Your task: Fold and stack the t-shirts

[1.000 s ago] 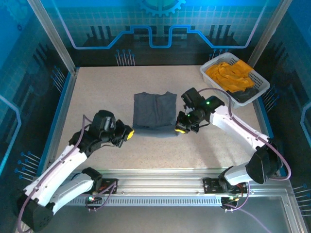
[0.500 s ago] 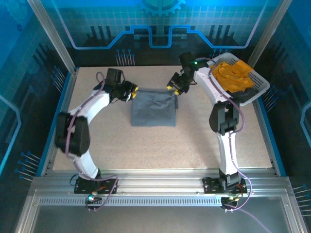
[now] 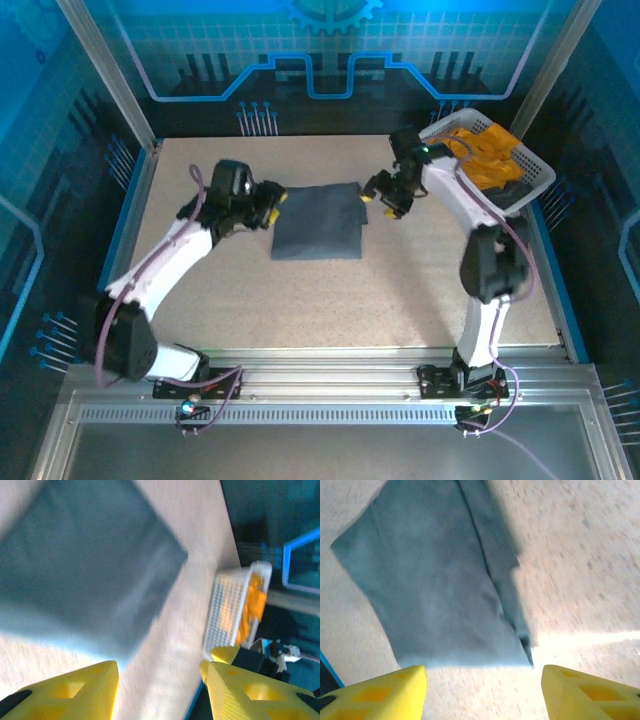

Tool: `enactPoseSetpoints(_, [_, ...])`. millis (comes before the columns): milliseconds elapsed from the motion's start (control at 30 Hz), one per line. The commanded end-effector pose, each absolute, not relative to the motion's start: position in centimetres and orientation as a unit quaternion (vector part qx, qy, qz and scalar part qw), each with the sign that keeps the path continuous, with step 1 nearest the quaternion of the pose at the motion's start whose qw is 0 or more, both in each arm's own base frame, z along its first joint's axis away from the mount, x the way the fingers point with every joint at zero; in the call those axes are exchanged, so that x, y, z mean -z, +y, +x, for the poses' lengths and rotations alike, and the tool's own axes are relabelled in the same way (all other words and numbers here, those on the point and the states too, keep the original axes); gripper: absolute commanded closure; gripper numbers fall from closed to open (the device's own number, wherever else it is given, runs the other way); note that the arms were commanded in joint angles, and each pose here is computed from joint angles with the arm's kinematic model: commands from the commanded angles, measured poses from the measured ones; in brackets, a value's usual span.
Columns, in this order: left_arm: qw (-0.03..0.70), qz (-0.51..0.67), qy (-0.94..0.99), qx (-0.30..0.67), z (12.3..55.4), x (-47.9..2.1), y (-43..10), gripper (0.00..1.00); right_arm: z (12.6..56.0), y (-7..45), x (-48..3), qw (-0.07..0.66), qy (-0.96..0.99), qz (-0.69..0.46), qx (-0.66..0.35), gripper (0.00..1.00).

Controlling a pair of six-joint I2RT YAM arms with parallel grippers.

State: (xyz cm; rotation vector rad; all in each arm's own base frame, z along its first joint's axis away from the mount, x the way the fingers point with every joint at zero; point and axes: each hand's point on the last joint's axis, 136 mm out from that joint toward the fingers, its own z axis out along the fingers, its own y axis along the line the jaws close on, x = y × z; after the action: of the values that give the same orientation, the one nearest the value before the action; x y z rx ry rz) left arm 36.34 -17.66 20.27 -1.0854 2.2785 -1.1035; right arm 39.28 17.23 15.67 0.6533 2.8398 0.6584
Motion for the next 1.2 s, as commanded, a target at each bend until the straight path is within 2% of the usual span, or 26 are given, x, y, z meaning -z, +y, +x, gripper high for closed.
enactPoseSetpoints(0, [0.112,-0.452,0.803,0.372,32.2,-13.5,-20.7,0.46,36.3,17.4,-15.9,0.126,0.945,0.192,-0.235,0.37])
enactPoseSetpoints(100, [0.115,-0.479,0.785,0.375,31.5,-11.7,-23.5,0.36,33.1,17.1,-15.0,0.129,0.937,0.189,-0.263,0.35])
enactPoseSetpoints(233, [0.136,-0.51,0.757,0.385,33.7,-10.5,-26.4,0.27,30.5,16.9,-15.6,0.143,0.929,0.176,-0.292,0.34])
enactPoseSetpoints(467, [0.131,-0.588,0.717,0.35,36.2,-4.3,-27.9,0.3,27.7,15.9,-16.1,0.14,0.931,0.169,-0.29,0.33])
enactPoseSetpoints(600, [0.14,-0.611,0.695,0.352,38.2,-2.6,-28.5,0.42,26.7,15.3,-16.0,0.14,0.929,0.178,-0.293,0.33])
enactPoseSetpoints(767, [0.176,-0.664,0.644,0.337,40.5,-0.6,-25.8,0.96,26.0,14.9,-15.9,0.135,0.928,0.181,-0.296,0.33])
enactPoseSetpoints(800, [0.179,-0.674,0.634,0.334,40.9,-0.2,-24.8,1.0,26.0,14.9,-15.9,0.135,0.928,0.181,-0.296,0.33])
enactPoseSetpoints(1000, [0.215,-0.673,0.621,0.339,44.4,-1.9,-17.2,1.0,26.2,15.0,-16.2,0.136,0.927,0.183,-0.298,0.33])
enactPoseSetpoints(1167, [0.237,-0.608,0.664,0.366,48.6,-4.1,-9.9,1.0,26.8,15.3,-16.2,0.134,0.926,0.186,-0.3,0.34])
